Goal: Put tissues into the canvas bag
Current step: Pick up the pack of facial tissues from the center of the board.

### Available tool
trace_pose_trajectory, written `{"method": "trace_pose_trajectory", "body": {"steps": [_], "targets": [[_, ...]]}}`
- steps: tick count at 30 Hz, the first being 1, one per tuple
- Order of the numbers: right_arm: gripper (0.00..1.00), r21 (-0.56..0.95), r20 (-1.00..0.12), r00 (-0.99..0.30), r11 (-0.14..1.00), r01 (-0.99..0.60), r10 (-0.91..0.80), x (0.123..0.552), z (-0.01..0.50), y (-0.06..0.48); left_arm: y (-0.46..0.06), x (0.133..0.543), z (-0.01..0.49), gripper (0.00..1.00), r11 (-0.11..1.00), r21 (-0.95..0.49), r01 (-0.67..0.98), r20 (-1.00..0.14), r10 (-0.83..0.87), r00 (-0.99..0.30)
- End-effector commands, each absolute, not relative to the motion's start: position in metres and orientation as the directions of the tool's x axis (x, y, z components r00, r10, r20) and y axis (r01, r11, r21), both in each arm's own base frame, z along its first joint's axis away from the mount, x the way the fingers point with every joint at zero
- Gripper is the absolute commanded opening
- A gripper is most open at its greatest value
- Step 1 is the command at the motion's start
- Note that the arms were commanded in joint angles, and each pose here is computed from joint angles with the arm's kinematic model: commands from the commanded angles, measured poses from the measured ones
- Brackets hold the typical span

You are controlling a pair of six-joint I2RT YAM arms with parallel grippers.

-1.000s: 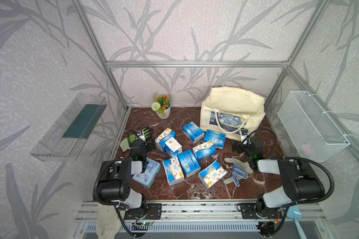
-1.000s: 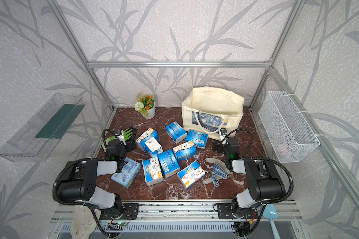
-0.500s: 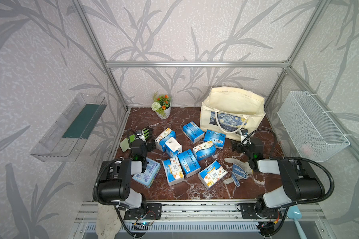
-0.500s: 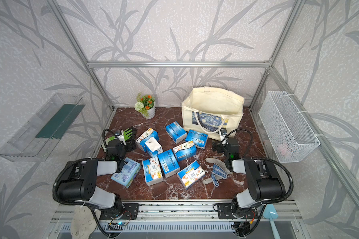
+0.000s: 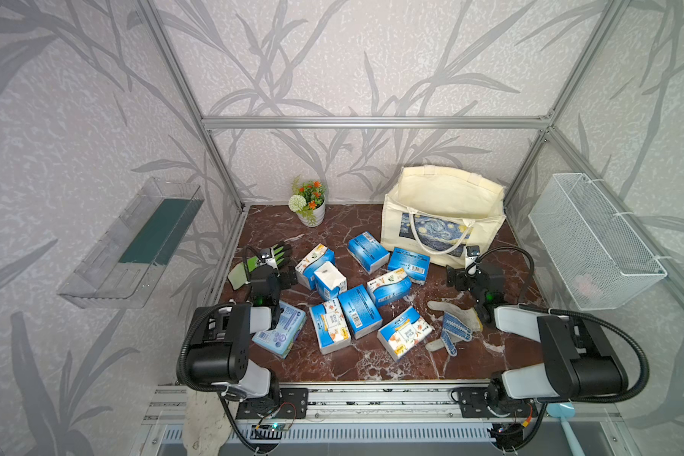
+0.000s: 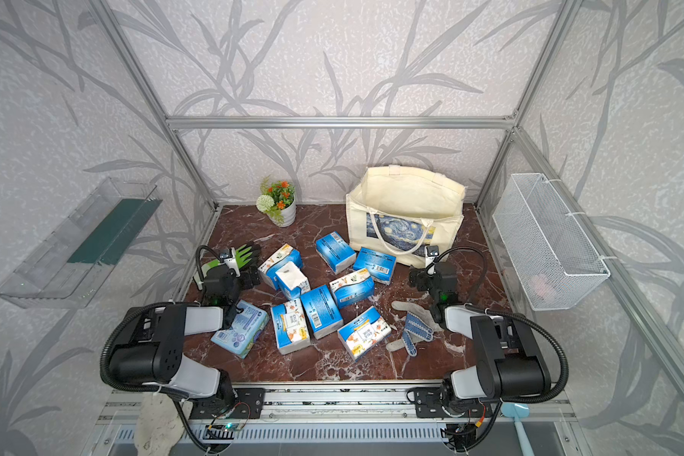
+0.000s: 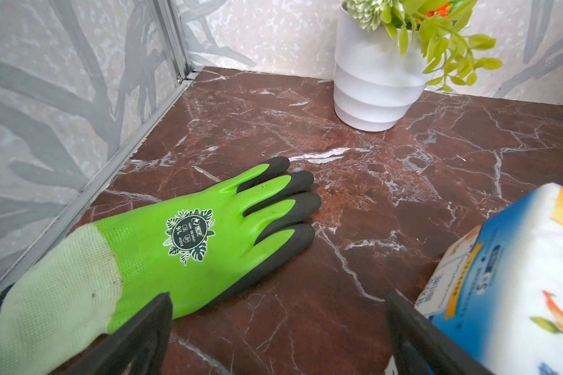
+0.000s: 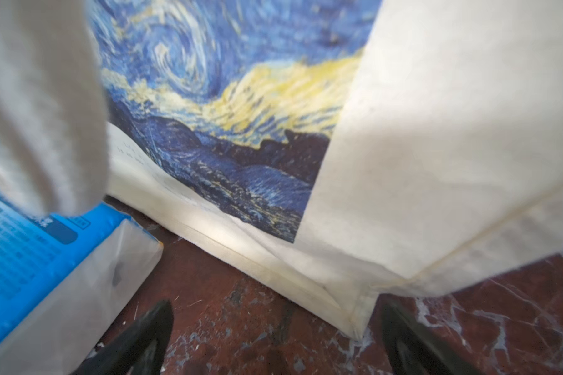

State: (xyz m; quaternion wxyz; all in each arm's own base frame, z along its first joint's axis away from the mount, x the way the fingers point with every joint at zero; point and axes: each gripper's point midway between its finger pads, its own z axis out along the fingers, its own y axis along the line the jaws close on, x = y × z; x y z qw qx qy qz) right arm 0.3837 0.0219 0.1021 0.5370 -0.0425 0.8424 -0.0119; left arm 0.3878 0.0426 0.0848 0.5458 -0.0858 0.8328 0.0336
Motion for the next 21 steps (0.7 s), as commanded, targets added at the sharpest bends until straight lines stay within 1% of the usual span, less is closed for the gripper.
{"method": "trace_pose_trajectory", "body": {"steps": [1,3,7,8,11,13,16,19,21], "targets": [[0.99,-0.065,-0.895,-0.445,0.997,0.033,-0.044,0.379,0.121,0.007,0.042,0.394,0.101,0.99,0.984,-0.025,-0.174,-0.915,-0.092,-0.392],[0.99,-0.053,-0.884,-0.467,0.995,0.079,-0.011,0.372,0.124,0.000,0.042,0.395,0.104,0.99,0.985,-0.021,-0.172,-0.900,-0.094,-0.425],[0.99,-0.099,-0.847,-0.532,0.986,0.133,-0.013,0.354,0.127,-0.013,0.036,0.392,0.100,0.99,0.989,-0.028,-0.143,-0.836,-0.102,-0.540],[0.99,-0.032,-0.843,-0.532,0.980,0.198,0.080,0.348,0.128,-0.016,0.034,0.390,0.099,0.99,0.990,-0.032,-0.137,-0.822,-0.104,-0.560],[0.99,-0.009,-0.826,-0.544,0.961,0.275,0.147,0.334,0.136,-0.025,0.029,0.384,0.096,0.99,0.993,-0.036,-0.110,-0.800,-0.095,-0.593],[0.99,0.012,-0.803,-0.566,0.954,0.298,0.187,0.325,0.142,-0.025,0.028,0.380,0.098,0.99,0.995,-0.030,-0.094,-0.793,-0.082,-0.604],[0.99,0.074,-0.769,-0.566,0.921,0.382,0.297,0.311,0.148,-0.029,0.025,0.374,0.104,0.99,0.996,-0.027,-0.081,-0.784,-0.072,-0.617],[0.99,0.160,-0.720,-0.574,0.898,0.410,0.390,0.302,0.150,-0.021,0.021,0.367,0.110,0.99,0.998,-0.032,-0.058,-0.764,-0.062,-0.642],[0.99,0.180,-0.689,-0.603,0.900,0.396,0.403,0.296,0.149,-0.015,0.018,0.362,0.114,0.99,0.999,-0.033,-0.040,-0.754,-0.051,-0.655]]}}
